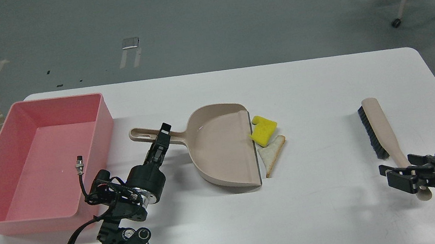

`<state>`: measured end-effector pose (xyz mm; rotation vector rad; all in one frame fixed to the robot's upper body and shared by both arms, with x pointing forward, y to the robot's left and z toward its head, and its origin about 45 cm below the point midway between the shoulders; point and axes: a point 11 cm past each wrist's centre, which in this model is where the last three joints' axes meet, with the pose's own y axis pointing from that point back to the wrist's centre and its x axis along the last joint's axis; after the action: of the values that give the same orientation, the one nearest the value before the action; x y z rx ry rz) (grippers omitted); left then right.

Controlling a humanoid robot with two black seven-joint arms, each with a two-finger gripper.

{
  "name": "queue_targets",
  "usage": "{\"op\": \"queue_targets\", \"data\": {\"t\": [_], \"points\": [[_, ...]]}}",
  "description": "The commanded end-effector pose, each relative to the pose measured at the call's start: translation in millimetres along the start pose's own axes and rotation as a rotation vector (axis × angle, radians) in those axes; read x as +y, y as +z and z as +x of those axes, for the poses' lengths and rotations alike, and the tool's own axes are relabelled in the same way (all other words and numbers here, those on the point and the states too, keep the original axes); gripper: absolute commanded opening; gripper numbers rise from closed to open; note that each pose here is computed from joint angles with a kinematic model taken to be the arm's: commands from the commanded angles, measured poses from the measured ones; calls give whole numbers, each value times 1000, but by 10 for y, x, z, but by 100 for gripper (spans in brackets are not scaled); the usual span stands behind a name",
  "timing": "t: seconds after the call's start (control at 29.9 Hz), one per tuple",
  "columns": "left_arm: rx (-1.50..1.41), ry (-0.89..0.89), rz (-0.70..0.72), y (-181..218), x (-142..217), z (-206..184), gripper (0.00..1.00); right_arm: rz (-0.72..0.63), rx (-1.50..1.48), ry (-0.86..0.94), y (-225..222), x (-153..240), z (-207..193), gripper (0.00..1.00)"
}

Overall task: Sweep and dump garbage into bin
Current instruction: 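Grasp the wooden brush handle with the right gripper and lift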

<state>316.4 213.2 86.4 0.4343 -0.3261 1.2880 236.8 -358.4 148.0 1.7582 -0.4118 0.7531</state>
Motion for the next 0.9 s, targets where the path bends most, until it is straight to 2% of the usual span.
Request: {"op": "queue_targets", "data": {"t": [0.0, 0.4, 0.64, 0.87], "points": [[1, -1, 0, 2, 0, -5, 22, 2, 1, -2, -1, 1, -6, 56], [1, 0, 0, 2, 0, -3, 22, 1, -2, -5, 2, 4, -21, 53], [1, 0, 1, 0, 0, -3, 22, 3, -1, -7, 2, 8, -26, 35], [1, 0, 1, -3, 4, -5, 22, 7, -3, -9, -10, 5, -41, 24]]}}
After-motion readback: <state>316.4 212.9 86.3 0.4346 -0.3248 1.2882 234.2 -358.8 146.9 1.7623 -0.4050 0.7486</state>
